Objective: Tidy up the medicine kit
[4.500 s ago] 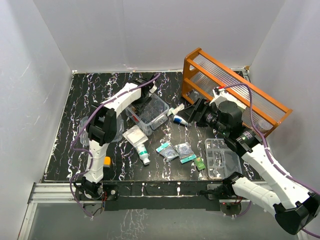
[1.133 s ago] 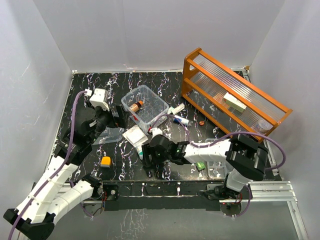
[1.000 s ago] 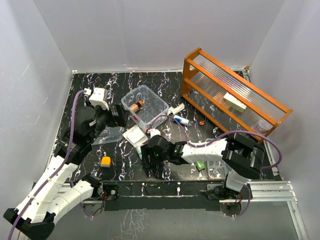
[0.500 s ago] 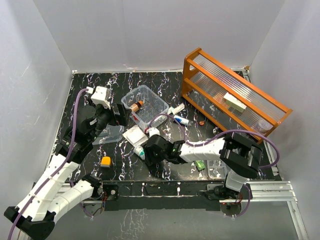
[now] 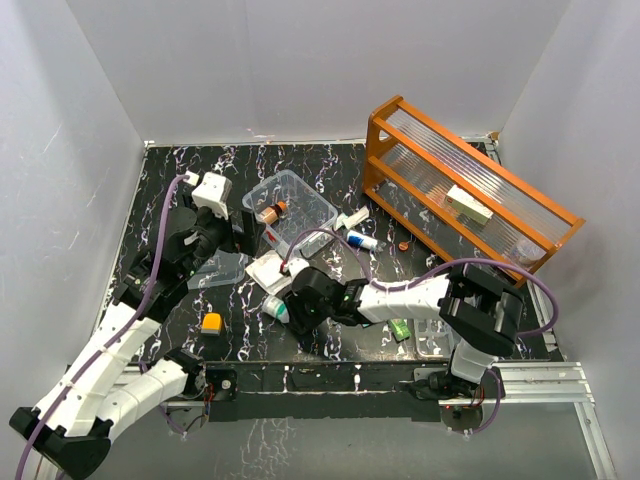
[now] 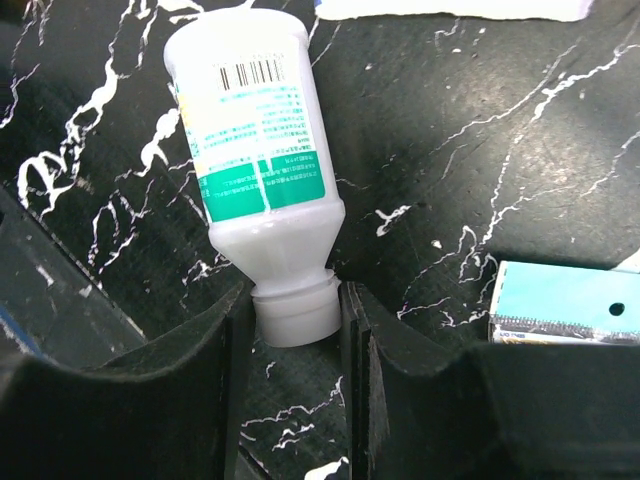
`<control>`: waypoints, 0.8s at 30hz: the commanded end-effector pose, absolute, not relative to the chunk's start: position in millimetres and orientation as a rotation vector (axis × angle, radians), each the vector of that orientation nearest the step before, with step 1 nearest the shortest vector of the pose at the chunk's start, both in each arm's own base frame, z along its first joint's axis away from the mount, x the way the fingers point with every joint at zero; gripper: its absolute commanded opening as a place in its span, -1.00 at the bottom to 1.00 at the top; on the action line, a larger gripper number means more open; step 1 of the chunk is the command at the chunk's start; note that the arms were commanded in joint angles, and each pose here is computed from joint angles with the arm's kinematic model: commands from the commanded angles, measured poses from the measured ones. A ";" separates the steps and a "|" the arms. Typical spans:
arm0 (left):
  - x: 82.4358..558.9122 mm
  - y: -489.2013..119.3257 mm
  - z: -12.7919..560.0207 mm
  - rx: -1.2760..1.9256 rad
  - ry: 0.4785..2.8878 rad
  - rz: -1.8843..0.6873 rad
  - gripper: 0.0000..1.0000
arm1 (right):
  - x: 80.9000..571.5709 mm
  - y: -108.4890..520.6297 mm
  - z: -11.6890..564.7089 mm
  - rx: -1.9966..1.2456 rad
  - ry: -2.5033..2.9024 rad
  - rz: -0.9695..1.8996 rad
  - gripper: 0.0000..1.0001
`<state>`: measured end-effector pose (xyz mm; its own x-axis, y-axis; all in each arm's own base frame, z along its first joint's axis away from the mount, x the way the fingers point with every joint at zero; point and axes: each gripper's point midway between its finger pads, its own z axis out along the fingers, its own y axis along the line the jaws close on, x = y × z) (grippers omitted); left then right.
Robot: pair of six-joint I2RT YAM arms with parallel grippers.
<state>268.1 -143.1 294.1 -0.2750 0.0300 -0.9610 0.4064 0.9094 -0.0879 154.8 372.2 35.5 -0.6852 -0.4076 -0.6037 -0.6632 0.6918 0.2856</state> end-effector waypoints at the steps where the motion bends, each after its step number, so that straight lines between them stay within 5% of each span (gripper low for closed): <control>1: 261.1 -142.5 309.3 0.398 1.786 -0.365 0.97 | 164.0 392.0 85.7 -0.869 2.250 0.865 -0.83; 16: 199.6 -204.2 248.3 1.080 1.725 -0.696 0.96 | 177.4 337.6 164.7 -0.816 2.093 1.212 -1.00; 24: 179.4 -232.6 217.6 1.093 1.729 -0.986 0.95 | 187.0 326.6 194.8 -0.630 2.079 1.298 -1.00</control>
<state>194.4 -213.3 212.4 -0.2515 0.3428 -0.9051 0.9005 0.4257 -0.0889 182.2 323.1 149.3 -0.7228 -0.1953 -0.6629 -0.6586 0.4852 0.5751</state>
